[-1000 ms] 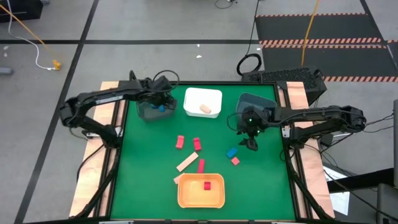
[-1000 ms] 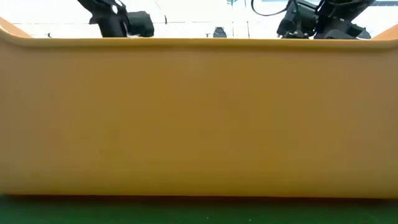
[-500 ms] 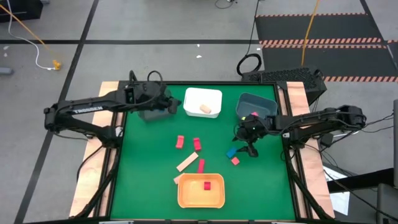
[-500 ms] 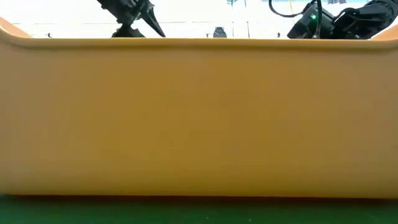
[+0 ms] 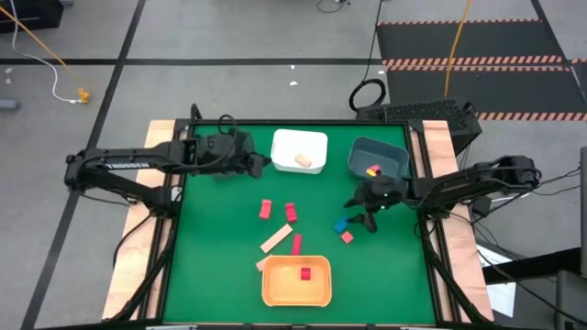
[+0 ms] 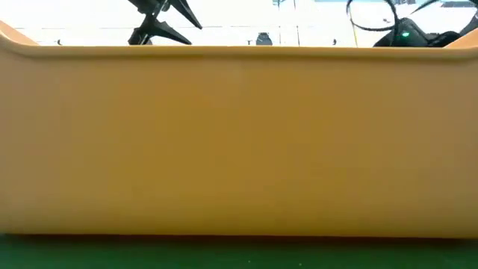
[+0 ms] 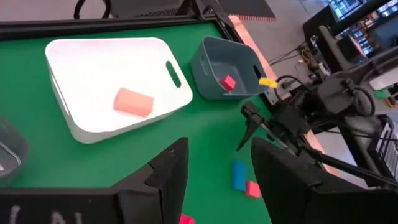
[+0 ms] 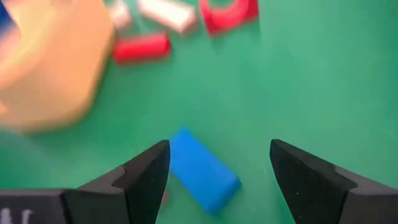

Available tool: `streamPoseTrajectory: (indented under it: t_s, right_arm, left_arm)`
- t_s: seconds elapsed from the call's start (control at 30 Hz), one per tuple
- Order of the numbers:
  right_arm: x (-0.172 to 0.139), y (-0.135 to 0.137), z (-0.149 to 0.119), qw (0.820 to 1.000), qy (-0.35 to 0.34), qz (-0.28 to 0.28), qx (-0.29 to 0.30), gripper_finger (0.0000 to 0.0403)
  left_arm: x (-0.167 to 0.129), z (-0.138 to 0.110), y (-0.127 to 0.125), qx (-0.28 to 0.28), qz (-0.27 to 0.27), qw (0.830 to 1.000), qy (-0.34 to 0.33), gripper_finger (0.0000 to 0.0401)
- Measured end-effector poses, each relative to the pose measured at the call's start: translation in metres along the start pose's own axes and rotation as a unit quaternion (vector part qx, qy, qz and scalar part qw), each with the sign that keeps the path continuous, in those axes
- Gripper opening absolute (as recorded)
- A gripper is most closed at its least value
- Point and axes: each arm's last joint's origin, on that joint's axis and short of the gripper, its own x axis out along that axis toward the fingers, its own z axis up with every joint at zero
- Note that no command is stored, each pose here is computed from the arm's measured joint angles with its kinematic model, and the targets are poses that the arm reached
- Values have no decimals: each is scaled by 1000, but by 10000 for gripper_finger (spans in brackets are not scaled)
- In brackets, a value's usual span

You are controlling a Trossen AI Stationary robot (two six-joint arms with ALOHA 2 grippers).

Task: Sort & place blocks by color
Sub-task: Put the blue block into the black bin

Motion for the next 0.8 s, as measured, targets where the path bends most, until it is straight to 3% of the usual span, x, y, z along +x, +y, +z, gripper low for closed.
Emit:
streamPoseTrajectory:
  t_s: [0.1, 0.27, 0.5, 0.67, 0.8]
  right_arm:
    - [-5, 0, -3, 995, -76, 12, 68, 270]
    - [-15, 0, -2, 969, -177, 27, 172, 270]
    - [-16, 0, 1, 946, -201, 29, 251, 270]
    - [-18, 2, 7, 906, -222, 70, 355, 270]
    - [-19, 0, 8, 902, -243, 49, 354, 270]
  left_arm:
    - [-1, -4, -3, -3, 1, 1000, -3, 175]
    - [-3, -8, -6, -3, 5, 1000, -12, 175]
    - [-4, -10, -7, -5, 9, 1000, -19, 175]
    - [-4, -10, -7, -8, 9, 1000, -19, 175]
    - [-4, -10, -7, -6, 9, 1000, -19, 175]
